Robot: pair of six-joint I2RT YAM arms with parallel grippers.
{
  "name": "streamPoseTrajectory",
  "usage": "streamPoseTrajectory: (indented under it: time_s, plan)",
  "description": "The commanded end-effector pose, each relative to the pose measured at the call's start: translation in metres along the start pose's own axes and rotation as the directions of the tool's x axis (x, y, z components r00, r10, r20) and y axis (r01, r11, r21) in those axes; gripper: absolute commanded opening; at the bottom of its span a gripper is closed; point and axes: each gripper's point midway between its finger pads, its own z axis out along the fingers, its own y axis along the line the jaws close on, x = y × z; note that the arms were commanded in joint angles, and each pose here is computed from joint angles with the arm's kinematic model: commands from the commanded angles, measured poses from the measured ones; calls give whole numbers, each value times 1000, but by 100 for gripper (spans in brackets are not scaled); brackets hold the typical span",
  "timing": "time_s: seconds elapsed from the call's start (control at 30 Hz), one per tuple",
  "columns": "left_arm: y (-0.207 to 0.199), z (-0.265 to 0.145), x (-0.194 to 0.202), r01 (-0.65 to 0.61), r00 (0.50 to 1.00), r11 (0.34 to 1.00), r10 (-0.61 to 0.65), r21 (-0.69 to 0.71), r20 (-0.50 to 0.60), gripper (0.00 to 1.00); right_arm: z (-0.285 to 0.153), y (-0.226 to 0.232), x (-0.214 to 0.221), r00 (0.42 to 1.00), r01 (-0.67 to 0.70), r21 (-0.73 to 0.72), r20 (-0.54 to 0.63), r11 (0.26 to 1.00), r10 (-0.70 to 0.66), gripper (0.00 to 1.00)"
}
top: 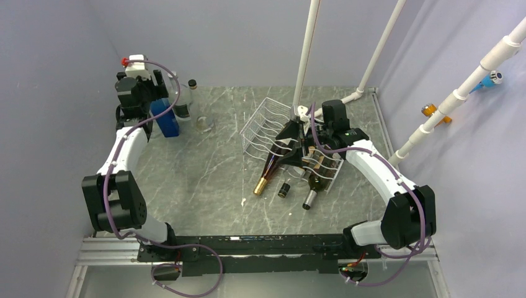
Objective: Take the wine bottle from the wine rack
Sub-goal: Place the wine bottle at the center of the board.
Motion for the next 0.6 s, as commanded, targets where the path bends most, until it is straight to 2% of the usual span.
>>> streamPoseTrajectory:
  time_s: [0.0, 0.13, 0.27, 0.57]
  plan:
    - [3, -15, -68, 13, 987, 1000, -10, -20, 158, 85, -3, 4, -13, 998, 55, -16, 38, 998, -55, 100]
    - [3, -24, -79, 26, 986, 999, -22, -22, 166, 90, -3, 4, -13, 998, 56, -17, 39, 998, -55, 100]
    - [2, -37, -91, 39, 984, 999, -35, -19, 175, 99, -3, 4, -14, 997, 59, -17, 41, 998, -58, 100]
    - [-2, -81, -102, 123, 981, 992, -120, -9, 151, 100, -7, 6, -16, 996, 76, -12, 41, 997, -75, 100]
